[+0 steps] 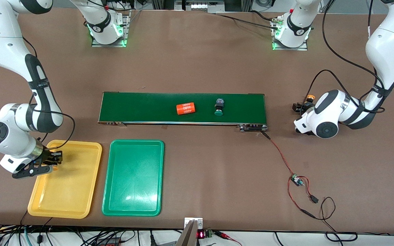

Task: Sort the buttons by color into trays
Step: 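Lower the yellow button into the yellow tray and open the right gripper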

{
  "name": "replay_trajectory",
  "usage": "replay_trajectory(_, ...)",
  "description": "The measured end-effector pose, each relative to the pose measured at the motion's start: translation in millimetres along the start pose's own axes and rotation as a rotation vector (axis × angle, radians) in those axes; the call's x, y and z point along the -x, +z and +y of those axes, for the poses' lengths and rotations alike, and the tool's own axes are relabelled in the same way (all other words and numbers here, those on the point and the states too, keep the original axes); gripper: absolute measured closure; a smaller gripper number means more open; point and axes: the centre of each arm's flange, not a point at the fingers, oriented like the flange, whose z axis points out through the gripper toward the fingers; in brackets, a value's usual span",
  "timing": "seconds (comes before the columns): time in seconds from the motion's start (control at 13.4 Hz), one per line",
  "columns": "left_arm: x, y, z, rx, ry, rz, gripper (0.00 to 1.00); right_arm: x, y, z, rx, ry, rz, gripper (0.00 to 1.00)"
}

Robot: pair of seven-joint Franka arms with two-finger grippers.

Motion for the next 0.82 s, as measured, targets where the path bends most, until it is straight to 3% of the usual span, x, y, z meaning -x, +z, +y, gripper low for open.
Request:
replay_trajectory(0.15, 0.2, -0.5, 0.6, 0.0, 0.001, 0.0, 0.04, -0.4, 1.5, -0.5, 0.0, -0.001, 0.005, 0.59)
replay_trajectory(0.3, -0.1, 1.5, -0.9, 0.002, -0.001, -0.003, 0.05, -0.5, 1.4, -0.4, 0.001, 0.0, 0.006, 0.44)
replay_trajectory(0.52, -0.8, 6.3, 0.5, 0.005, 0.004, -0.012, 0.37, -0.3, 1.4, 0.2, 0.001, 0.001, 0.007, 0.13)
replay_trajectory(0.6, -1.0, 6.5, 0.6, 0.006, 0.005, -0.012, 0.48, -0.3, 1.4, 0.2, 0.001, 0.001, 0.007, 0.07)
replay_trajectory(0.67, -0.7, 6.1, 0.8, 0.005, 0.006, -0.012, 0.59, -0.7, 1.1, -0.3, 0.0, 0.0, 0.007, 0.07)
replay_trajectory(0.82, -0.3, 2.6, 2.4, 0.004, 0.009, -0.008, 0.59, -2.2, -3.7, -6.3, -0.016, 0.01, -0.013, 0.07)
